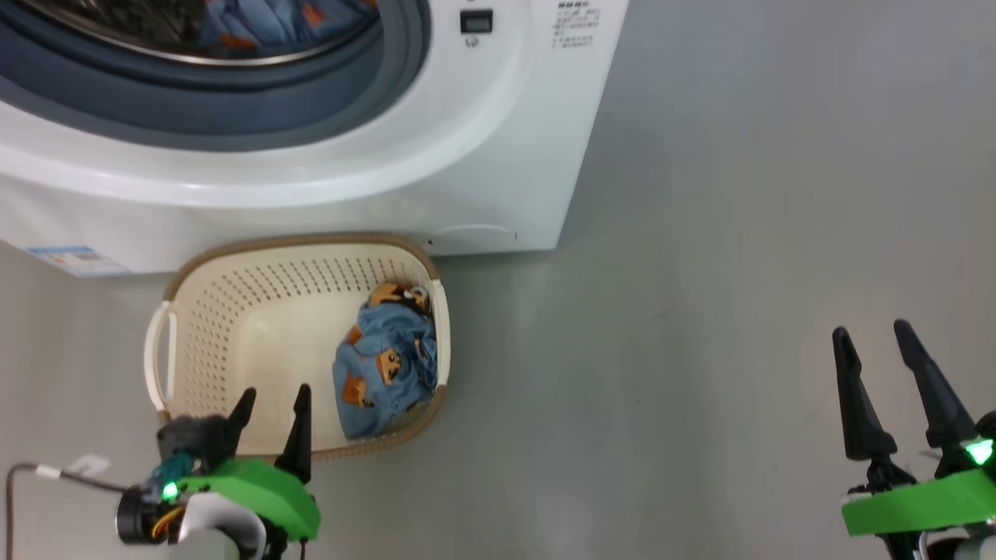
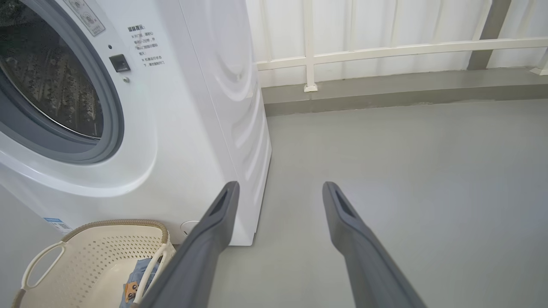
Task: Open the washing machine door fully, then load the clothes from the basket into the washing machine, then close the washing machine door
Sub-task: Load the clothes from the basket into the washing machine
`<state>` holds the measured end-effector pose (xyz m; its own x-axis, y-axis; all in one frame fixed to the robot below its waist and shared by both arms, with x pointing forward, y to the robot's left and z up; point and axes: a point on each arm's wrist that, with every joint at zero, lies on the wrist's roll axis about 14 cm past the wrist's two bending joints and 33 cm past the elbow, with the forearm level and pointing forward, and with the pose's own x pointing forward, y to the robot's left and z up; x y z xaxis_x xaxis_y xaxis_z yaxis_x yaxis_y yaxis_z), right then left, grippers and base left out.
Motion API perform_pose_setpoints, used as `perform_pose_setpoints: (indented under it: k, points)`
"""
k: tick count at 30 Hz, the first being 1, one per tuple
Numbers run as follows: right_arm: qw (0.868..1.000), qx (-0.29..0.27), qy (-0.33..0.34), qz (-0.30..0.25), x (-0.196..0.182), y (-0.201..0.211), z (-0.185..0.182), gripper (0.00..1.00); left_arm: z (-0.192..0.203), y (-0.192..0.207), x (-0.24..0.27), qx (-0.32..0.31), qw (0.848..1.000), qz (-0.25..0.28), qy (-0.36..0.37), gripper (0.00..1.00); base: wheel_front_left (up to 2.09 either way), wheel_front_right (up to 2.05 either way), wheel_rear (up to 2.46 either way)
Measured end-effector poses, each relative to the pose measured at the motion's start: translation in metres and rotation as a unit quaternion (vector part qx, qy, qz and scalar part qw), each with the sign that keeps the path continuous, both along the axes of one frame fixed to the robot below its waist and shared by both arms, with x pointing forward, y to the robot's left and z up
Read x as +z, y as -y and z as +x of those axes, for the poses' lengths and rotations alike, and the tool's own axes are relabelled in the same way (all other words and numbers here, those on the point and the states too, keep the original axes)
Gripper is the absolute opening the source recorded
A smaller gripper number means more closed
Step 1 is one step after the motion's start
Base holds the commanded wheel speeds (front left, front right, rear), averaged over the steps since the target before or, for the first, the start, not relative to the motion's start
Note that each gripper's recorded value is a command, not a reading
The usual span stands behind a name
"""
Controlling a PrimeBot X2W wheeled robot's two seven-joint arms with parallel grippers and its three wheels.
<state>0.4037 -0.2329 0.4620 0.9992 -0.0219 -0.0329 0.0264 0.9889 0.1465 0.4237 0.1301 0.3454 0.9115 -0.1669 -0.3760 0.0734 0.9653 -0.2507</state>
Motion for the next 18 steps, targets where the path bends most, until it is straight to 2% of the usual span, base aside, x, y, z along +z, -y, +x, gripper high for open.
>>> perform_pose_setpoints:
  k: [9, 18]
  points:
    - [1.0, 0.008, -0.014, 0.003, -0.021, -0.005, 0.028, 1.0, 0.021, 0.014, -0.049, -0.025, 0.997, 0.004, -0.066, 1.0, 0.0, 0.0, 0.0]
    - [0.999, 0.025, -0.026, 0.005, -0.048, -0.016, 0.061, 1.0, 0.054, 0.051, -0.093, -0.086, 0.991, 0.003, -0.106, 1.0, 0.0, 0.0, 0.0]
